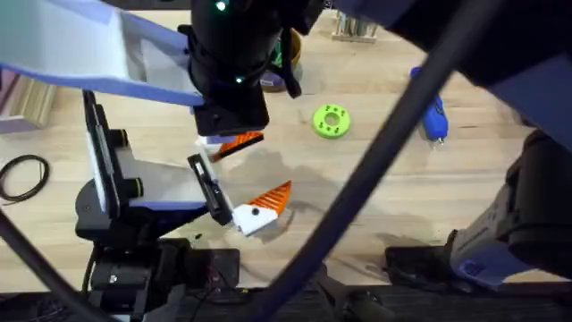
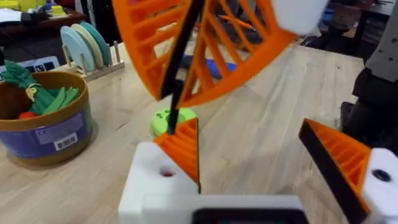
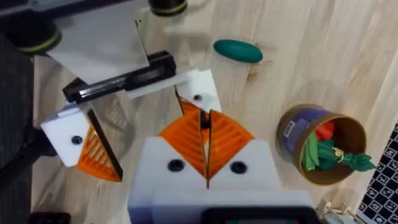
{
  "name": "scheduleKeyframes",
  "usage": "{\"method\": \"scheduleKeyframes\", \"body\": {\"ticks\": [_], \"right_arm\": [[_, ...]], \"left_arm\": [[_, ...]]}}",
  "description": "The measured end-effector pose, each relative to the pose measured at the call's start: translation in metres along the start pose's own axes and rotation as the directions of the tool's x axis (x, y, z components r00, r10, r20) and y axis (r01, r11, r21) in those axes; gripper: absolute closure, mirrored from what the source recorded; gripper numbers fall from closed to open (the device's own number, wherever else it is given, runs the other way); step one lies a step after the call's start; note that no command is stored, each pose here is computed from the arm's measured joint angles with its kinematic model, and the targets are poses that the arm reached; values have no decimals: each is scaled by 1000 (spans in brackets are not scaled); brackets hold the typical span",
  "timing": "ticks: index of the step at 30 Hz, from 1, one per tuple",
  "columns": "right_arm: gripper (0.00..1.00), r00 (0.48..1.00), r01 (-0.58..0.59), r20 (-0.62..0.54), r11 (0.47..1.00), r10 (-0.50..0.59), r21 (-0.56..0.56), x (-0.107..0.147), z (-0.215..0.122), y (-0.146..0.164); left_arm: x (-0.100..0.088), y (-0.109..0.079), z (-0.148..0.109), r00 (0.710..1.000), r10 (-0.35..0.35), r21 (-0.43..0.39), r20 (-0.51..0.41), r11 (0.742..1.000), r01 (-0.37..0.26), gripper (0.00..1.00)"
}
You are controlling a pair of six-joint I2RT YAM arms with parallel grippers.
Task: Pick up the gripper from the table and insert it into the empty holder that is missing its gripper. Then pick up a screw, insert it into the mounting hole, and use the screwdriver to tighten it. Finally, clean up the table by picking up the vegetable and placing it into the bucket.
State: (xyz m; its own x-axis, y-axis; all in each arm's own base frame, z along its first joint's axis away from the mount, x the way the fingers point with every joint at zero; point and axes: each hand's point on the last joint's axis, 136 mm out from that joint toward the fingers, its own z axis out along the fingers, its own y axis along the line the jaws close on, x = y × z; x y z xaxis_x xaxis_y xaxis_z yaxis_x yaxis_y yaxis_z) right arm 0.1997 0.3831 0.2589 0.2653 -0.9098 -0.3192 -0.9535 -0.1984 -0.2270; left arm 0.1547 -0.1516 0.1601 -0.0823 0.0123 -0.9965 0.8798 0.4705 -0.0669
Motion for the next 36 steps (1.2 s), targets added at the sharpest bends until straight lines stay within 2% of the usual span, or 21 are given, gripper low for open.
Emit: {"method": "scheduleKeyframes", "body": {"ticks": [17,36], "right_arm": [[995,999,-2,-34,1000,1,-31,1,23,-1],[995,999,-1,-39,999,-1,-37,1,24,1]], "left_arm": [[0,0,0,1000,0,0,0,1000,0,15],[0,0,0,1000,0,0,0,1000,0,16]]}}
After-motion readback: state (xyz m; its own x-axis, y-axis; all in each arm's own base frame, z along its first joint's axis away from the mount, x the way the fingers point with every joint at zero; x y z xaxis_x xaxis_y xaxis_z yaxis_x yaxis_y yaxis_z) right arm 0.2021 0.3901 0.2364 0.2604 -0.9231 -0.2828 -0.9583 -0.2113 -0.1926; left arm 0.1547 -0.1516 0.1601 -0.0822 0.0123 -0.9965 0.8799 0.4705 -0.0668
